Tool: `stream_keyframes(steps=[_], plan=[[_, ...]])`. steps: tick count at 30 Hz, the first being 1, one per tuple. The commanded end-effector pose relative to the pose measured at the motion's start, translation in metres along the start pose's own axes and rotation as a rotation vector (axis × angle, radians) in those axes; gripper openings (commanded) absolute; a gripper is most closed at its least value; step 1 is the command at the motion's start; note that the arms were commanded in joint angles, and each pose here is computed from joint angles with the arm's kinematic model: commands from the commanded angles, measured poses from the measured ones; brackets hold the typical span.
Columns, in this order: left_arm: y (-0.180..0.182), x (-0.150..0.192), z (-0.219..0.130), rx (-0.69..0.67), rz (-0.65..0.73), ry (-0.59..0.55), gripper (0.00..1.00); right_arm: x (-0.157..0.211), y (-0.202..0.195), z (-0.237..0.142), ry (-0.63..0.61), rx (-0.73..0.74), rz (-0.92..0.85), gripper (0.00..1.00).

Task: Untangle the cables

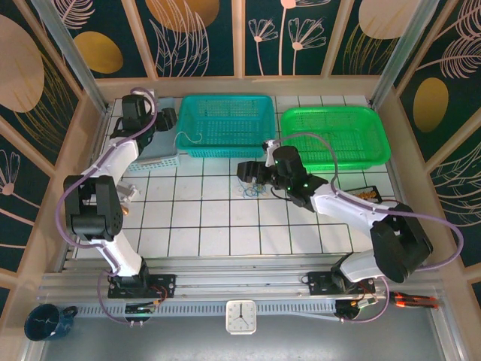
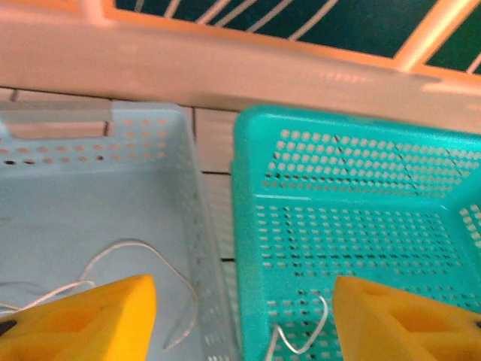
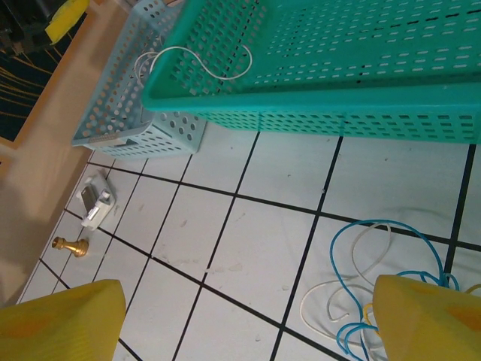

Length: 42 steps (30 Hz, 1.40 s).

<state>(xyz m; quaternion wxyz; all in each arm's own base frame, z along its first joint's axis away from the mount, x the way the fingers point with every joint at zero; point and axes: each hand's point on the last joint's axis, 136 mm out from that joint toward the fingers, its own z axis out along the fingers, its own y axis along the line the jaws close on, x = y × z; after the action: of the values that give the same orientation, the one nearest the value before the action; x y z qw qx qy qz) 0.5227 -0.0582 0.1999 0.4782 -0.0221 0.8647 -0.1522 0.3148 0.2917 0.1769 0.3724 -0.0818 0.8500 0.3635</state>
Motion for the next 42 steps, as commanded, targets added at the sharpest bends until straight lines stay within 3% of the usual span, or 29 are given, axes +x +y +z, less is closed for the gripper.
stream_keyframes(steps=[1, 7, 12, 42], plan=[[-0.015, 0.035, 0.015, 0.053, 0.009, 0.137, 0.64, -0.011, 0.008, 0.002, -0.015, -0.026, -0.017, 0.85], [-0.011, 0.052, 0.027, -0.016, 0.023, 0.181, 0.63, -0.009, 0.007, 0.002, -0.012, -0.032, -0.008, 0.85], [-0.005, 0.055, 0.03, -0.053, 0.013, 0.18, 0.55, -0.007, 0.006, 0.003, -0.01, -0.034, 0.0, 0.85], [0.009, 0.077, 0.045, -0.093, 0.022, 0.22, 0.32, -0.004, 0.003, -0.001, -0.017, -0.029, 0.002, 0.85]])
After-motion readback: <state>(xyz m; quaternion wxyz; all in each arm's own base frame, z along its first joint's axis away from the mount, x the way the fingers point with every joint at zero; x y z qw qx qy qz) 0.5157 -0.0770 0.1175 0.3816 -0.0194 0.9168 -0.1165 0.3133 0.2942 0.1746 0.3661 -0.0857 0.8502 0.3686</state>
